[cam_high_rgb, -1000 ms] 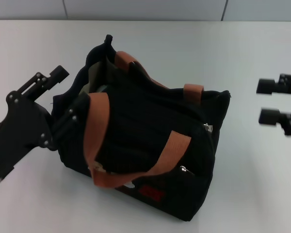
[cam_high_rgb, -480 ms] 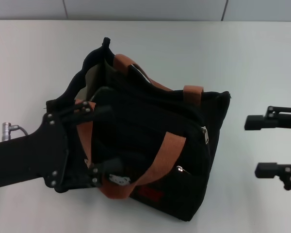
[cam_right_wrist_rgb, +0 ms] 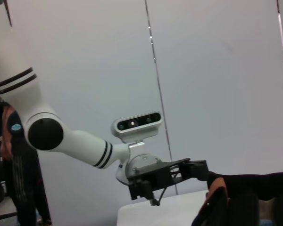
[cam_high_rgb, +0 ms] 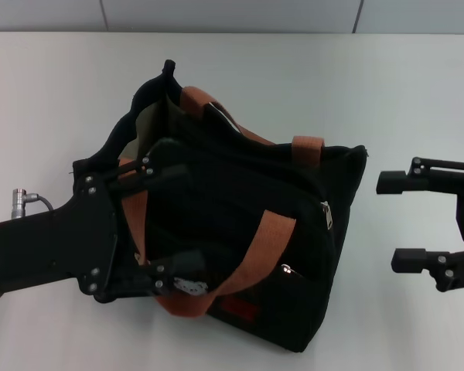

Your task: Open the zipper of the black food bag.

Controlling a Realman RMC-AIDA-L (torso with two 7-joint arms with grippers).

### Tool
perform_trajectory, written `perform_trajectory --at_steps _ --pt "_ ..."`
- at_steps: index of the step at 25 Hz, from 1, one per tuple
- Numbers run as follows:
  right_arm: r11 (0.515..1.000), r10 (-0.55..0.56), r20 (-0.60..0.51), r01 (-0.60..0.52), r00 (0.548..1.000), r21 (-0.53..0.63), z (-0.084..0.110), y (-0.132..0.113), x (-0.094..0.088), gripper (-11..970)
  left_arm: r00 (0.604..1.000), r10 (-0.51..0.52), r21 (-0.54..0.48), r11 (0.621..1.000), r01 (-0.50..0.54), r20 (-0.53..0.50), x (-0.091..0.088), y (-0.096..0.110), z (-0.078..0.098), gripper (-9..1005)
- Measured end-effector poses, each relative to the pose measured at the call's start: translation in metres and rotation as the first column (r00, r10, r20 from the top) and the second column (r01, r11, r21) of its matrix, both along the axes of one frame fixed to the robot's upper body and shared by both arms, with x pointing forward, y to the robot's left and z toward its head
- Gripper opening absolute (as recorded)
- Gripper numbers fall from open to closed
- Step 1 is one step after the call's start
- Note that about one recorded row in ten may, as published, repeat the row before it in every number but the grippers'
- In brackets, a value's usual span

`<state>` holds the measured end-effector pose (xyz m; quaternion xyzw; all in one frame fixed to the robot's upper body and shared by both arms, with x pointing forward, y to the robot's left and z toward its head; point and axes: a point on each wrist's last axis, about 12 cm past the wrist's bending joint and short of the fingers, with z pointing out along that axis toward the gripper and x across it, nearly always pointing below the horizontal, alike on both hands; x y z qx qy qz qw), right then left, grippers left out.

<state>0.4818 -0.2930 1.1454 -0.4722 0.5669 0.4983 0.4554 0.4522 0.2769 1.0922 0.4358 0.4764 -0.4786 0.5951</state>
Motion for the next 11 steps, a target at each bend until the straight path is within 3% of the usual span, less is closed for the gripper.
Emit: perform_trajectory --at_steps 11 --pt "0.999 -0.023 0.007 0.023 1.000 0.033 0.0005 -0.0013 -0.0002 840 0.999 0.031 -0.015 0.999 -0.031 0.008 0.0010 -0.0011 -0.0008 818"
